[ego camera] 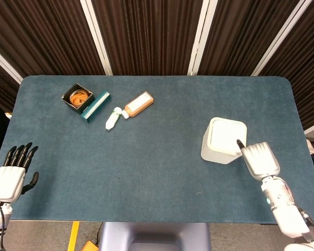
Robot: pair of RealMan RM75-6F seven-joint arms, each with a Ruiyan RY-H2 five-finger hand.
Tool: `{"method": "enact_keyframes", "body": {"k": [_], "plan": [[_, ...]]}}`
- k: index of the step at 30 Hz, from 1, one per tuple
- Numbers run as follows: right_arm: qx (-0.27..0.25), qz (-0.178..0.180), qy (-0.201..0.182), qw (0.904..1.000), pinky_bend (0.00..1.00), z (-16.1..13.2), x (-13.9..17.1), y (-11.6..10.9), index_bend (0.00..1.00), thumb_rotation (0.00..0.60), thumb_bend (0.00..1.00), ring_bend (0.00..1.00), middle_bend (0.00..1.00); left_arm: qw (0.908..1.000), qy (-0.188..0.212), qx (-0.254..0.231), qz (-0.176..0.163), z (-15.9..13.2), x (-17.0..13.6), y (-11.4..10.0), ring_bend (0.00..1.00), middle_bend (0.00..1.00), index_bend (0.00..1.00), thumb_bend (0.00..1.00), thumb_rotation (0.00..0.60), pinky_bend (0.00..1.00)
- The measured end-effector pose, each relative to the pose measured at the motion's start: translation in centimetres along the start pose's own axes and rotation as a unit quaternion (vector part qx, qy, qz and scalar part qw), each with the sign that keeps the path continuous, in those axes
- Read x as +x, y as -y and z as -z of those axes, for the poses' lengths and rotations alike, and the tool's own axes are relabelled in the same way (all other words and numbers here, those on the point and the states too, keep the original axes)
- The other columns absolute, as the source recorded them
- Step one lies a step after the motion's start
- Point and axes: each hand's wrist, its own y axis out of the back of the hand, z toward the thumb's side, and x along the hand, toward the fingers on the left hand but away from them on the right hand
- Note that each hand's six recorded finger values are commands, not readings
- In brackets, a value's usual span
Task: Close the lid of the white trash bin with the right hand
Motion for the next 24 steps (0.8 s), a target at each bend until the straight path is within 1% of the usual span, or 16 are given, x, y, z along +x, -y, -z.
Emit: {"method": "enact_keyframes", "body": {"k": [1,2,3,4,5,6,8,9,10,12,13,16,17,20,22,24], "plan": [[-0.006,0.013,-0.005,0.9999,0.98,0.0,0.5,-0.3,0.24,0.600,0.55,0.96,0.99,1.0000,0.001,0.000,-0.001,-0.1,0.0,0.0,0.00,0.00,0.00,0.46,0.600,0.02],[-0.011,0.023,-0.009,0.9996,0.91,0.1,1.0,-0.4,0.19,0.600,0.55,0.87,0.92,1.0000,0.003,0.000,-0.002,-0.1,-0.1,-0.1,0.00,0.00,0.00,0.46,0.600,0.02],[-0.016,0.033,-0.012,0.9993,0.81,0.1,1.5,-0.5,0.15,0.600,0.55,0.77,0.83,1.0000,0.004,-0.001,-0.002,-0.1,-0.1,-0.1,0.00,0.00,0.00,0.46,0.600,0.02],[-0.024,0.046,-0.016,0.9985,0.69,0.2,2.3,-0.6,0.10,0.600,0.54,0.65,0.70,1.0000,0.006,-0.001,-0.004,-0.2,-0.2,-0.2,0.00,0.00,0.00,0.46,0.600,0.02],[-0.033,0.055,-0.018,0.9978,0.52,0.2,2.9,-0.6,0.04,0.600,0.52,0.47,0.51,1.0000,0.007,-0.001,-0.006,-0.3,-0.3,-0.3,0.00,0.00,0.00,0.46,0.600,0.02],[-0.043,0.064,-0.020,0.9968,0.34,0.3,3.6,-0.5,0.01,0.600,0.48,0.28,0.32,0.9999,0.009,-0.002,-0.007,-0.4,-0.4,-0.3,0.00,0.00,0.00,0.46,0.600,0.02],[-0.073,0.086,-0.023,0.9934,0.12,0.4,5.3,-0.1,0.00,0.600,0.42,0.08,0.11,0.9998,0.016,-0.003,-0.011,-0.7,-0.6,-0.5,0.00,0.00,0.00,0.46,0.600,0.02],[-0.086,0.097,-0.024,0.9913,0.05,0.6,5.9,0.2,0.00,0.600,0.40,0.03,0.05,0.9997,0.020,-0.003,-0.013,-0.9,-0.7,-0.6,0.00,0.00,0.00,0.46,0.600,0.02],[-0.101,0.110,-0.025,0.9884,0.01,0.7,6.7,0.7,0.00,0.600,0.38,0.00,0.01,0.9995,0.026,-0.005,-0.016,-1.2,-0.9,-0.8,0.00,0.00,0.00,0.46,0.600,0.02],[-0.113,0.124,-0.024,0.9855,0.00,1.0,7.5,2.0,0.00,0.600,0.35,0.00,0.00,0.9991,0.036,-0.007,-0.023,-1.6,-1.2,-1.1,0.00,0.00,0.00,0.46,0.600,0.02],[-0.113,0.131,-0.020,0.9848,0.00,1.3,7.9,3.1,0.00,0.600,0.34,0.00,0.00,0.9987,0.042,-0.009,-0.028,-1.8,-1.5,-1.3,0.00,0.00,0.00,0.46,0.600,0.02],[-0.116,0.131,-0.001,0.9845,0.00,2.3,9.0,6.4,0.00,0.600,0.32,0.00,0.00,0.9975,0.059,-0.016,-0.035,-2.4,-2.2,-1.7,0.00,0.00,0.00,0.46,0.600,0.02],[-0.121,0.132,0.002,0.9838,0.00,2.5,9.3,7.2,0.00,0.600,0.32,0.00,0.00,0.9973,0.063,-0.018,-0.034,-2.5,-2.5,-1.7,0.00,0.00,0.00,0.46,0.600,0.02],[-0.150,0.147,0.018,0.9775,0.00,3.5,10.4,8.3,0.00,0.600,0.32,0.00,0.00,0.9974,0.062,-0.021,-0.027,-2.5,-2.8,-1.5,0.00,0.00,0.00,0.46,0.600,0.02],[-0.170,0.159,0.030,0.9721,0.00,4.0,11.3,8.4,0.00,0.600,0.32,0.00,0.00,0.9979,0.057,-0.021,-0.024,-2.3,-2.8,-1.5,0.00,0.00,0.00,0.46,0.600,0.02],[-0.176,0.163,0.034,0.9703,0.00,4.2,11.6,8.4,0.00,0.600,0.32,0.00,0.00,0.9981,0.053,-0.023,-0.024,-2.2,-2.7,-1.6,0.00,0.00,0.00,0.46,0.600,0.02]]}}
